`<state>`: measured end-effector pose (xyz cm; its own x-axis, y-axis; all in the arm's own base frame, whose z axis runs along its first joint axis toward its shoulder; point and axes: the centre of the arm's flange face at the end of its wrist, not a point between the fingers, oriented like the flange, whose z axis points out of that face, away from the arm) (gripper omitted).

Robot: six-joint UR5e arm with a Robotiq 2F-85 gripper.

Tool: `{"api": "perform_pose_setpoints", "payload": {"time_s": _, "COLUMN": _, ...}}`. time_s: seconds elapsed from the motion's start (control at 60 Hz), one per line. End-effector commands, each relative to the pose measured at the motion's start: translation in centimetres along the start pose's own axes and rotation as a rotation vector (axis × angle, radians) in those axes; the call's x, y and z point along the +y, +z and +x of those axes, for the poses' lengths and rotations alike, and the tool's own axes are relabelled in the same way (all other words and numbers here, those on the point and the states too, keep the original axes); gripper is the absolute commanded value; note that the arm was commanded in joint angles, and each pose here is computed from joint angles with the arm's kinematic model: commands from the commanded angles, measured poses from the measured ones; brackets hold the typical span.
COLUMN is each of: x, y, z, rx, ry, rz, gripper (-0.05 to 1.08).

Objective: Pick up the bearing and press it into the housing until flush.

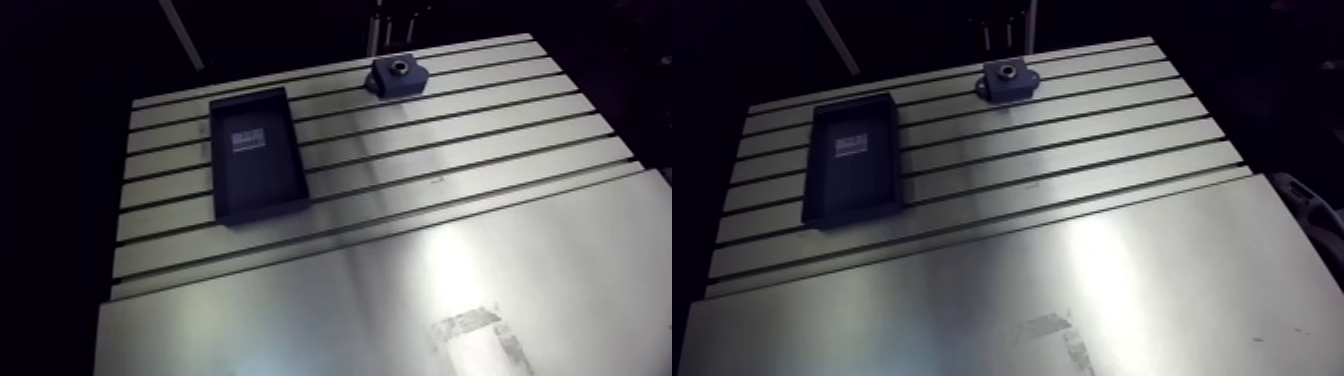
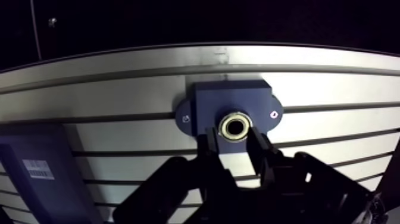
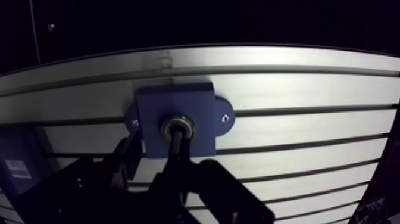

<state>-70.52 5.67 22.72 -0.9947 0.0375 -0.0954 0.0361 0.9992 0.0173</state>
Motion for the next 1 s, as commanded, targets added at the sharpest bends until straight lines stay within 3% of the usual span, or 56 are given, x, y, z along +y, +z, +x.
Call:
{"api": "perform_pose_setpoints", "payload": {"time_s": 0.017, "x": 0.2, "y": 0.6, "z": -0.4, "rx": -0.012, "ry": -0.007, "rz": 0.014, "gripper": 1.08}}
{"api": "perform_pose_setpoints", "payload": {"time_s": 0.833, "x": 1.3, "y": 2.3, "z": -1.5, "rx": -0.043, "ry": -0.075, "rz": 0.021, "gripper": 1.08}}
{"api": "perform_pose_setpoints", "payload": {"time_s": 1.0, "x": 1.5, "y": 2.8, "z": -1.2, "rx": -0.004, "ry": -0.073, "rz": 0.01, "gripper": 1.08}}
